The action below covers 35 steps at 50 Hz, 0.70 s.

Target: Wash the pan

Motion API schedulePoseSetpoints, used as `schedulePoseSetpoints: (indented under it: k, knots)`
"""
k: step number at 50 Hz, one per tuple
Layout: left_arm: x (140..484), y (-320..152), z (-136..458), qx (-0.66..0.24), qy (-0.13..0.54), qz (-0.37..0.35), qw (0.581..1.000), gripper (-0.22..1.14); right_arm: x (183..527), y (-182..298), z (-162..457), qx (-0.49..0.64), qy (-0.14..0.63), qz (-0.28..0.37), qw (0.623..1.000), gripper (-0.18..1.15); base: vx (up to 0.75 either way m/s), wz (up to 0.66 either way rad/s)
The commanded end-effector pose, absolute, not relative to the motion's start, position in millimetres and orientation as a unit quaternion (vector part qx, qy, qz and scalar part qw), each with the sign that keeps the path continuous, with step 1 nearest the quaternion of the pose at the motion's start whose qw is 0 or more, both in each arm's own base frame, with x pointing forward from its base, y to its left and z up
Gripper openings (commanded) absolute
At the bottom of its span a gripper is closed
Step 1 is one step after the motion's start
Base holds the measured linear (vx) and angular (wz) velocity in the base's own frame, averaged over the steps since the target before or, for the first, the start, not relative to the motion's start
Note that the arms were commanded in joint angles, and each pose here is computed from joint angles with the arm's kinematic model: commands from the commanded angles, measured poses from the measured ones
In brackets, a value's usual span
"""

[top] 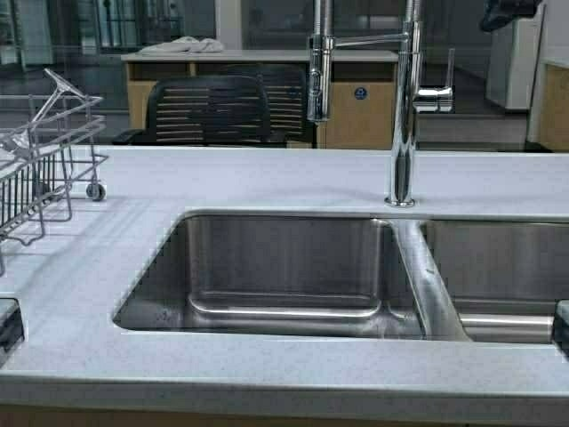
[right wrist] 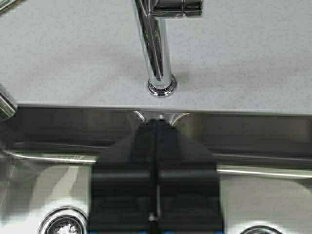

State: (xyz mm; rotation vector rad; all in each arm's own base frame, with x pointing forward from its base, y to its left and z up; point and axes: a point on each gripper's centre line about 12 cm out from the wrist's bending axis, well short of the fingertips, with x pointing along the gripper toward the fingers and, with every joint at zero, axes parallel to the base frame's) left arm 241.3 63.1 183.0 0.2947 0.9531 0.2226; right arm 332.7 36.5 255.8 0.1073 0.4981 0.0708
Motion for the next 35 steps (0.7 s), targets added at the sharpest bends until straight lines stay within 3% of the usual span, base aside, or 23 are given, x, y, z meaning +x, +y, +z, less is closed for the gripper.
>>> schedulePoseSetpoints:
  k: [1,8,21,35]
  knots:
    - [248,65,186,0.154,0.448,0.104,0.874,0.09,334,37,263,0.054,0.233,0.036,0.970,0.05,0.00,0.00]
    - [250,69,173,0.153,0.471,0.105,0.862,0.30,333,37,262,0.053,0.234,0.036,0.970,0.05,0.00,0.00]
    - [266,74,155,0.131,0.502,0.111,0.848,1.04,333,37,261,0.052,0.236,0.036,0.970,0.05,0.00,0.00]
    - [273,76,166,0.123,0.488,0.121,0.856,1.02,335,37,256,0.052,0.243,0.036,0.968,0.05,0.00,0.00]
